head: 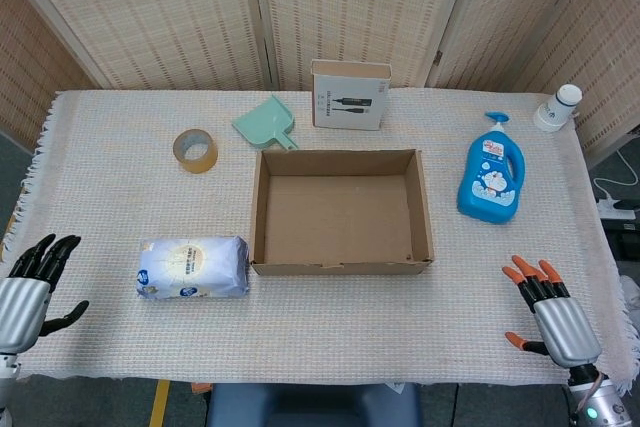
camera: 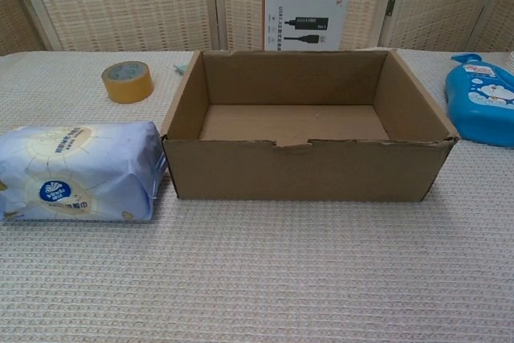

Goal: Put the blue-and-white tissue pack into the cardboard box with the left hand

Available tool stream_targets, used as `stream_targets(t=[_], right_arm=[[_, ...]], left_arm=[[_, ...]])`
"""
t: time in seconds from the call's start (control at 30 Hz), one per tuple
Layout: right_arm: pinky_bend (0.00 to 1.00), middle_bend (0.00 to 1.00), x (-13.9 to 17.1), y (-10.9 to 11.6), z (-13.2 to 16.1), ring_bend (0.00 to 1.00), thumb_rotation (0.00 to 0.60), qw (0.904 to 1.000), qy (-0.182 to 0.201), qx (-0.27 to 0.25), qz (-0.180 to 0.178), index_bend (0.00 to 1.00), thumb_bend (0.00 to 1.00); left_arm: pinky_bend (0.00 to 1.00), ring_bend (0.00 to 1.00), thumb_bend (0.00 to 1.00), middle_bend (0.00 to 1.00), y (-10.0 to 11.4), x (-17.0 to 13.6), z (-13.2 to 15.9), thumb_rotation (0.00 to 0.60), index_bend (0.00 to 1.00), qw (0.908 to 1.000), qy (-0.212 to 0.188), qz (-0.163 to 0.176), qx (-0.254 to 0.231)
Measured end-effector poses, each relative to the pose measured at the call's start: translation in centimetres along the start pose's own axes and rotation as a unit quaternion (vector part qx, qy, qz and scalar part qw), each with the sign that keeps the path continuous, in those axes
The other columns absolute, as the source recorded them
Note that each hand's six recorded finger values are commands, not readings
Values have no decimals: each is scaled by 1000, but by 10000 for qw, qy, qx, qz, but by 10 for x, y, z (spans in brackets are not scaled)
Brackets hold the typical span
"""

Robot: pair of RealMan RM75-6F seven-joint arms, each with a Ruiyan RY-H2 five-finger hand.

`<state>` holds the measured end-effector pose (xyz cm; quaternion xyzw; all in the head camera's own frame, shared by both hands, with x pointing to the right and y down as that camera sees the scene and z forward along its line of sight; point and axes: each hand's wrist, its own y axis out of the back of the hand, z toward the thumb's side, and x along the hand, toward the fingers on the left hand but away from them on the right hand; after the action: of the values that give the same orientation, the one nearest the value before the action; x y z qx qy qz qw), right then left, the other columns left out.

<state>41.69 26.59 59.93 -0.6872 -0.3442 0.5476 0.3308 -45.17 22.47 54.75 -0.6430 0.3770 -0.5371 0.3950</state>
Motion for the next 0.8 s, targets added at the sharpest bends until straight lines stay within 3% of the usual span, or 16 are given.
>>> stream_targets(t=[0.3, 0.8], right_arm=[[0, 0, -6, 1, 4, 0, 600, 9999, 100, 32, -15, 123, 0], [0, 0, -6, 9, 8, 0, 600, 9998, 152, 106, -88, 123, 0]], left_arm=[[112, 0, 198, 0, -6, 7, 28, 600, 0, 9990, -174, -300, -271], [95, 0, 198, 0, -40, 46, 96, 600, 0, 9881, -468, -1358, -550]])
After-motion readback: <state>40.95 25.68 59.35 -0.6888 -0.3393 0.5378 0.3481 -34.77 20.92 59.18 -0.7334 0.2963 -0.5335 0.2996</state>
